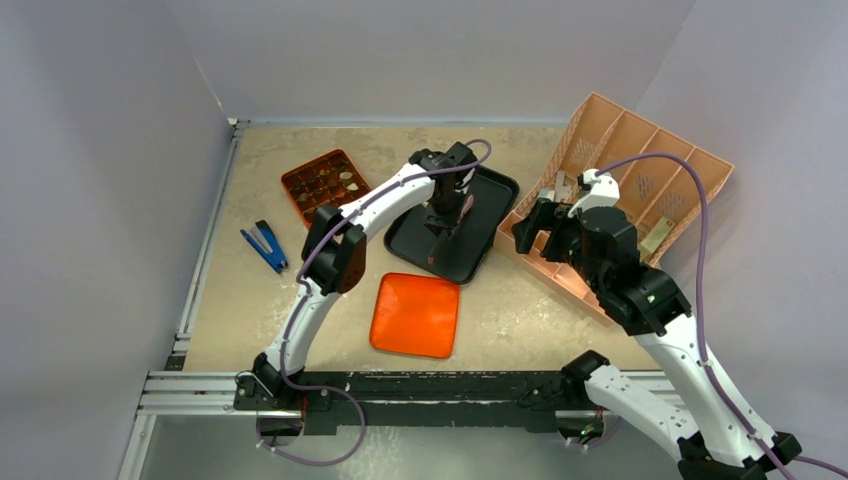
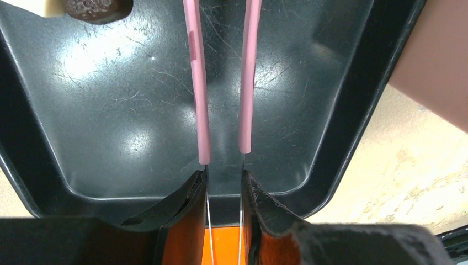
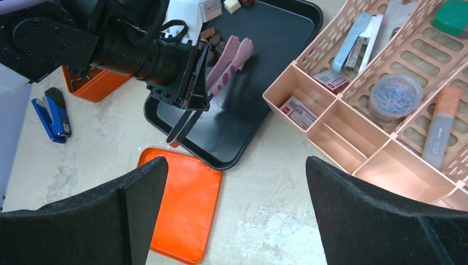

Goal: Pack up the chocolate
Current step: Pick up the fake chocolate from the plate.

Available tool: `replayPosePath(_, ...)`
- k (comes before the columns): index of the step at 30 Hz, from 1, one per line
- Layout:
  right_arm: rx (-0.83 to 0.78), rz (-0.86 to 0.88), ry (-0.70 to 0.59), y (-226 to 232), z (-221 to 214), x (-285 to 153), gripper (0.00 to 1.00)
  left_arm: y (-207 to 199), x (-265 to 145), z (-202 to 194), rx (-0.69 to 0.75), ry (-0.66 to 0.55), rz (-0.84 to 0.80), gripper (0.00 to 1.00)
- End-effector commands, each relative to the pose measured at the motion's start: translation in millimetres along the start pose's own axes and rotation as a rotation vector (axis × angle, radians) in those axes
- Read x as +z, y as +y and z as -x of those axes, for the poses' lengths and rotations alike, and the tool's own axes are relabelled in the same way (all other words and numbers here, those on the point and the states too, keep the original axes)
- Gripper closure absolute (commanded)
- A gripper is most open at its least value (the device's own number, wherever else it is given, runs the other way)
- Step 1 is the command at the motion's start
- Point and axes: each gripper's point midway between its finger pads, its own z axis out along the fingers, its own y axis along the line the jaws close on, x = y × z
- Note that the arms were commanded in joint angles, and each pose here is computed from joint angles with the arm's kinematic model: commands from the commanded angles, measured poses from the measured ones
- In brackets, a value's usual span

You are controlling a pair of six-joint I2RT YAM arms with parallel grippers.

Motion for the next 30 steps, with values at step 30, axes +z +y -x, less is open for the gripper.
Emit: replayPosePath(30, 0.023, 0.027, -0.052, 7, 11, 2, 0.03, 116, -157, -1, -0.308, -0.271, 0.113, 0.87)
